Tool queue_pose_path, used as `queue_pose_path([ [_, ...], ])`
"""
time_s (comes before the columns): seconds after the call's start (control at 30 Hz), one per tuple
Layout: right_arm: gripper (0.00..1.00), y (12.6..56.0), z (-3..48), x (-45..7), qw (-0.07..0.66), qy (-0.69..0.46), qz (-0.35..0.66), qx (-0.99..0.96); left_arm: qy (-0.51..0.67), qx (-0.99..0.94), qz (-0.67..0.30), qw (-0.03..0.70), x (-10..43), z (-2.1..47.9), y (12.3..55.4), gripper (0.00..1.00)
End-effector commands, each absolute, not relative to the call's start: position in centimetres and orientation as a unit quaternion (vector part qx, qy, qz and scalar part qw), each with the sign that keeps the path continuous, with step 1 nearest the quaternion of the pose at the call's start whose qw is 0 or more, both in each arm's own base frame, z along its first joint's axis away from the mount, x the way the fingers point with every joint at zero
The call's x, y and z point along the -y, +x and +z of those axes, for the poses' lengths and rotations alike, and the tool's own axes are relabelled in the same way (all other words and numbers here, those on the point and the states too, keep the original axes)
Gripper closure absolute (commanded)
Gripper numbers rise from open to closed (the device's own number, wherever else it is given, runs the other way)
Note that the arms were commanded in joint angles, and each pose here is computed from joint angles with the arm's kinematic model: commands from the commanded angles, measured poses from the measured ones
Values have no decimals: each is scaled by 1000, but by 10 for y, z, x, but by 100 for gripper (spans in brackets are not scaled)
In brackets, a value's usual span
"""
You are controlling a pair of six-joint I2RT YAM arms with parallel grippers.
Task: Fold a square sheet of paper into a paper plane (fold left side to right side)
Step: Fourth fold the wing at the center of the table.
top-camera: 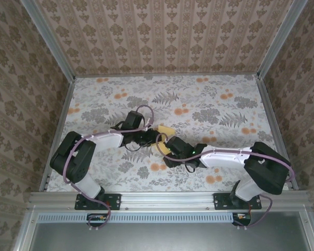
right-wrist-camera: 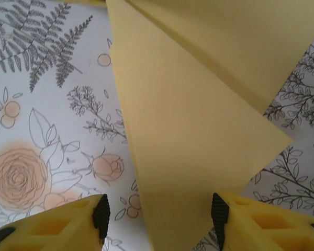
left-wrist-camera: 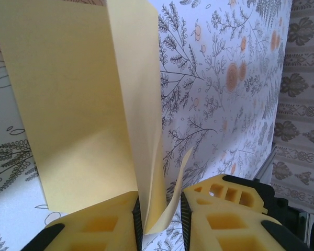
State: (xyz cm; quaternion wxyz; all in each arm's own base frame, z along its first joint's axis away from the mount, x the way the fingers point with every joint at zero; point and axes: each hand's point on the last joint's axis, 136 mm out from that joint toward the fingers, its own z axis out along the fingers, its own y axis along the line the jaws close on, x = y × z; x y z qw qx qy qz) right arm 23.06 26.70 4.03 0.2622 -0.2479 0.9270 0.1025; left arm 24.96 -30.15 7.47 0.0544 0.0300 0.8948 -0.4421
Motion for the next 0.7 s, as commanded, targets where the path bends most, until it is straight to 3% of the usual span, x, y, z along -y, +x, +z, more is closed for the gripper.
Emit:
queue_pose_path([
  [0.0,45,243,47,-271,282,-240,84,-925,36,-889,-452,56,307,89,250,73],
  [0.3,53,247,38,-272,276,-238,67,-929,36,-890,-451,56,307,91,252,73],
  [0.67,77,245,31,-269,265,-235,60,-933,36,-894,-442,63,299,95,252,67],
])
